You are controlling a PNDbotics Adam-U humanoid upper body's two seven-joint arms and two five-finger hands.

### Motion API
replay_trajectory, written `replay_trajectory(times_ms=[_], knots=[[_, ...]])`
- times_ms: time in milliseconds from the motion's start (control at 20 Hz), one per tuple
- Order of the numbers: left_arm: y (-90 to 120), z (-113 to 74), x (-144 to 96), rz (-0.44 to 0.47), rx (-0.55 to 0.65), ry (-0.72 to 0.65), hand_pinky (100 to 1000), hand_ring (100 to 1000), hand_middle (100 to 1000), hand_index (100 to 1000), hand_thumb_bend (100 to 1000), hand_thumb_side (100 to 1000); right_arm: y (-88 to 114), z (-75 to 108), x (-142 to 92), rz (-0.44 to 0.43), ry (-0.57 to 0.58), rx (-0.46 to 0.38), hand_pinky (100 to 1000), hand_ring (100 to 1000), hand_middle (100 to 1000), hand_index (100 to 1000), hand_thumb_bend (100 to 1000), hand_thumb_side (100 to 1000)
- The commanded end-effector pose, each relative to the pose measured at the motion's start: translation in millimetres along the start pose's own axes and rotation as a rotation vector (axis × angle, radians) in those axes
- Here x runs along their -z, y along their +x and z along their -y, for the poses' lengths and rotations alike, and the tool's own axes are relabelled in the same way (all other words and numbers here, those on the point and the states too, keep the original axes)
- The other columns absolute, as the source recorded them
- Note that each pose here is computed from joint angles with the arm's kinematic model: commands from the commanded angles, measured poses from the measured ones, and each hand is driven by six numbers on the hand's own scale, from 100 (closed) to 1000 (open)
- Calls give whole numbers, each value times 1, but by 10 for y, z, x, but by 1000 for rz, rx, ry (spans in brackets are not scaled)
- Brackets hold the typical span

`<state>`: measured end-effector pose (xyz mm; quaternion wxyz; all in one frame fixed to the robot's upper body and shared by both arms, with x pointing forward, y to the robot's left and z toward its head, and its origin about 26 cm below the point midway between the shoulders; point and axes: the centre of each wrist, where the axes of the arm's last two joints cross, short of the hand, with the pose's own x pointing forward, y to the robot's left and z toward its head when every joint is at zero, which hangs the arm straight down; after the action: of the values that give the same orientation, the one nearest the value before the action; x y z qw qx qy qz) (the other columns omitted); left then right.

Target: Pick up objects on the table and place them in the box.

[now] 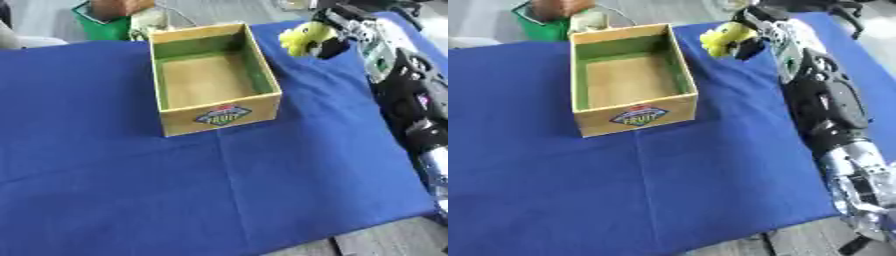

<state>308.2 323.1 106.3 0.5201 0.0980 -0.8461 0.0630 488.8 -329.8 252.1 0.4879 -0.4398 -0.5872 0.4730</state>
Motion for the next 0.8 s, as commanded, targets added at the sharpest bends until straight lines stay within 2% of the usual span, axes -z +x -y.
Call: replay_trajectory(times_ms=[50, 300, 450, 750, 800], knots=[[75, -19, 43, 27, 12, -14, 466, 399, 453, 616, 820, 194, 263, 228, 61, 67, -80, -26, 850, 751, 287, 372, 100, 100], [75, -10, 44, 26, 11, -21, 465, 399, 453, 616, 820, 194, 646, 147, 179, 154, -54, -45, 850, 752, 292, 379, 100, 100], [79, 0, 49, 28, 8, -24, 466, 399, 453, 616, 821, 195, 826, 12, 237, 202, -3, -58, 854, 754, 297, 384, 100, 100], [80, 5, 48, 29, 5, -24, 466, 399, 453, 616, 820, 194, 1003, -289, 299, 259, 117, -93, 858, 763, 316, 407, 100, 100], [80, 11, 50, 29, 3, -26, 466, 399, 453, 616, 821, 195, 1012, -334, 305, 259, 132, -94, 861, 775, 339, 435, 100, 100]])
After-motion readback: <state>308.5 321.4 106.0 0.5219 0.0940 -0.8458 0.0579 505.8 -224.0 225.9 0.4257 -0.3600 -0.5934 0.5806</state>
